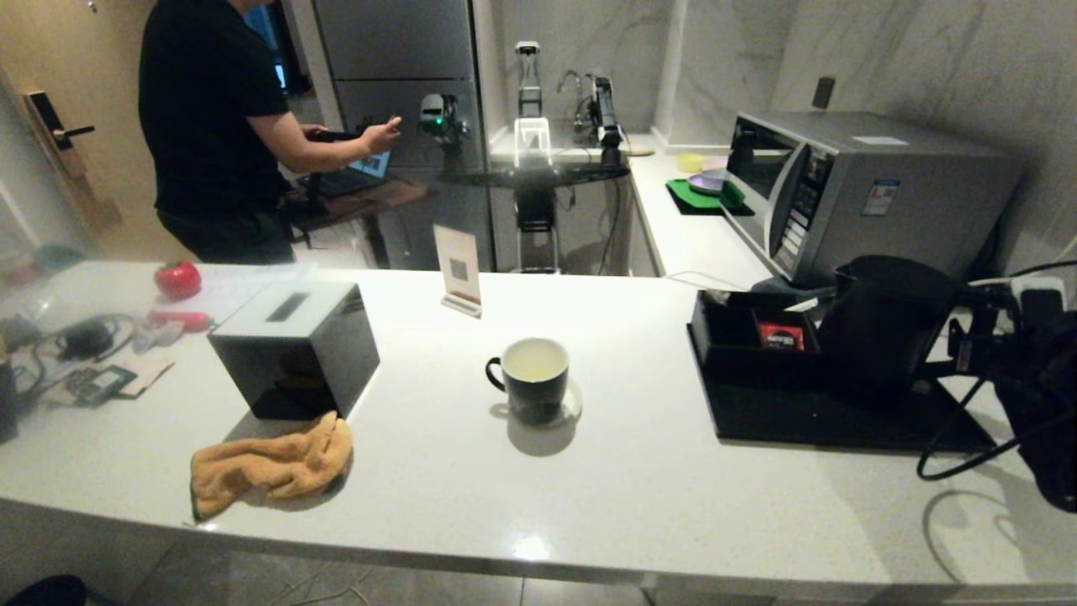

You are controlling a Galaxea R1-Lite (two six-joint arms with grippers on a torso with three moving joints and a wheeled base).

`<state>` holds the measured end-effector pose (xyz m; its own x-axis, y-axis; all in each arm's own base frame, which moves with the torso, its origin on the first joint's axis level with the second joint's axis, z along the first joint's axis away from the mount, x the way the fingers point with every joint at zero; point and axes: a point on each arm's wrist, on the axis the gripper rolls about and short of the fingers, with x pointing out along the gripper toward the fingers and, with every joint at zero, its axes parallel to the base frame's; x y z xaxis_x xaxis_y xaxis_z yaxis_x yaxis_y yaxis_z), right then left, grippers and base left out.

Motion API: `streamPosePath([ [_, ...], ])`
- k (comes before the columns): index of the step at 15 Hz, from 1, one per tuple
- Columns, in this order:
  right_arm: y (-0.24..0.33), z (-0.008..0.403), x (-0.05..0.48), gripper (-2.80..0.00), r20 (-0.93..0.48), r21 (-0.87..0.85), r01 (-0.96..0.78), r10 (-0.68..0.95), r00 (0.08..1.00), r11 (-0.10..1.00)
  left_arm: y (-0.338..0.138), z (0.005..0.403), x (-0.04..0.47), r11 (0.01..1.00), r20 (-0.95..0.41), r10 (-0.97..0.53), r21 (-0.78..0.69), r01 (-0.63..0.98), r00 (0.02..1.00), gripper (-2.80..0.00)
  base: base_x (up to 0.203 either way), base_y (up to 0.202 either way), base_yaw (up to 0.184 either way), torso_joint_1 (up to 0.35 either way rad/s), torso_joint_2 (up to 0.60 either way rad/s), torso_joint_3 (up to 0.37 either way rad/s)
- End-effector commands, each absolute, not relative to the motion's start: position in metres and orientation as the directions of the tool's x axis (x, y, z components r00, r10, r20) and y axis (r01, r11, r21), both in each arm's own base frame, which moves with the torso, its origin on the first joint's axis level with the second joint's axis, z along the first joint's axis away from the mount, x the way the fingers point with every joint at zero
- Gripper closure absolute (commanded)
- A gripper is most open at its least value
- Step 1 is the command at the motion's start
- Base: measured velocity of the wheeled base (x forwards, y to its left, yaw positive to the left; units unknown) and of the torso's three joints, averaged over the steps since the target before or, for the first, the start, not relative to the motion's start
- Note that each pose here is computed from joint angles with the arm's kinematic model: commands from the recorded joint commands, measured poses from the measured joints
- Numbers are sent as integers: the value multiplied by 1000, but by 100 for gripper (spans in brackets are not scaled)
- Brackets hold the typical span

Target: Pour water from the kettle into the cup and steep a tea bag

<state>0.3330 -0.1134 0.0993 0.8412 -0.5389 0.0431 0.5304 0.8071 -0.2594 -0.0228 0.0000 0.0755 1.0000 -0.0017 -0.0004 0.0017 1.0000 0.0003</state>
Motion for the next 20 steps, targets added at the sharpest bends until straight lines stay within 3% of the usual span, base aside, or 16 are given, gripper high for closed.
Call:
streamPosePath([
  [1,-112,105,325,-280,51,-259,536,-542,838,804,0,75,-23,1000,0,-2,0,2,1000,0,0,0,0,0,0,0],
  [8,-97,123,274,-280,28,-264,531,-544,839,805,0,75,-23,1000,0,-2,0,2,1000,0,0,0,0,0,0,0],
  [9,-94,125,266,0,26,-265,530,-544,839,805,0,75,-23,1000,0,-2,0,2,1000,0,0,0,0,0,0,0],
  [20,-67,158,187,0,29,-268,525,-538,842,808,0,75,-23,1000,0,-2,0,2,1000,0,0,0,0,0,0,0],
])
